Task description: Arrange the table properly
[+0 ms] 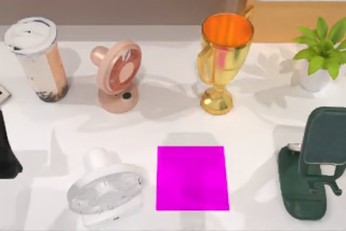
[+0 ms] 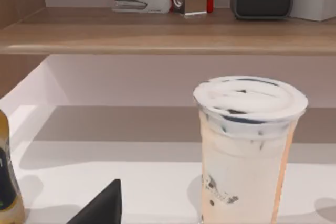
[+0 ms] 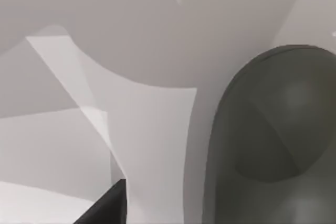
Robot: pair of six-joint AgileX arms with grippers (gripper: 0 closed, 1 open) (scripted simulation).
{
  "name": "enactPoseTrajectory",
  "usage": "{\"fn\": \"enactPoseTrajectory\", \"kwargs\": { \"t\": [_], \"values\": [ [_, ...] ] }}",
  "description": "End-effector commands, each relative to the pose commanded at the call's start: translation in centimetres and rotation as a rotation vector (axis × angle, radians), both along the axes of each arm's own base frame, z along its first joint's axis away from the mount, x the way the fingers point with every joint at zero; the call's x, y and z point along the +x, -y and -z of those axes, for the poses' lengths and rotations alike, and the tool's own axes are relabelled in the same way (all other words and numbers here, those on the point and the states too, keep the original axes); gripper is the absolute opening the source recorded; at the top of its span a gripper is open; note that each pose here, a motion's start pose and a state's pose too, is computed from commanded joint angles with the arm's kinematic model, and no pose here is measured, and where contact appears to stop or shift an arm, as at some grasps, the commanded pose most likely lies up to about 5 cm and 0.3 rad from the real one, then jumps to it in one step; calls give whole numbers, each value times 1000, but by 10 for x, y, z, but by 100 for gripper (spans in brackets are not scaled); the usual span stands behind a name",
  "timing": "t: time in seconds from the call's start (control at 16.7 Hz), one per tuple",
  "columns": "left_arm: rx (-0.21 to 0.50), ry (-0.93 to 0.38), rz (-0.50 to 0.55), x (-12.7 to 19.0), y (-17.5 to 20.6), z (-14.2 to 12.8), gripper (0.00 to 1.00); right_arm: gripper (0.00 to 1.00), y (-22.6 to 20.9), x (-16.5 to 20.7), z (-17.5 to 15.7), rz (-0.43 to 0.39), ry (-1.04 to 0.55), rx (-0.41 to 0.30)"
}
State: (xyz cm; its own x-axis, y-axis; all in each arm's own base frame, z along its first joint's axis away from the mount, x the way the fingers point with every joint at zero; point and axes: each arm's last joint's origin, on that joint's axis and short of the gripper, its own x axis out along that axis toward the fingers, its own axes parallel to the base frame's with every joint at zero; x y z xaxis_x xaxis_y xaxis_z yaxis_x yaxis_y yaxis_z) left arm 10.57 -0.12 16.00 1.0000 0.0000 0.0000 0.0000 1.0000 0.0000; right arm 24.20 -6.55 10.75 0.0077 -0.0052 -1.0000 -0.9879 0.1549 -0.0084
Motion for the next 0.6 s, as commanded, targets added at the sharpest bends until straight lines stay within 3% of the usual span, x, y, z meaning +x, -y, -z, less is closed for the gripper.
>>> {"fn": "enactPoseTrajectory", "kwargs": {
  "t": [0.06, 0.6],
  "values": [
    [0, 0, 0, 0, 0, 0, 100, 100, 0, 0, 0, 0, 0, 0],
    [0, 0, 0, 0, 0, 0, 100, 32, 0, 0, 0, 0, 0, 0]
  ]
}}
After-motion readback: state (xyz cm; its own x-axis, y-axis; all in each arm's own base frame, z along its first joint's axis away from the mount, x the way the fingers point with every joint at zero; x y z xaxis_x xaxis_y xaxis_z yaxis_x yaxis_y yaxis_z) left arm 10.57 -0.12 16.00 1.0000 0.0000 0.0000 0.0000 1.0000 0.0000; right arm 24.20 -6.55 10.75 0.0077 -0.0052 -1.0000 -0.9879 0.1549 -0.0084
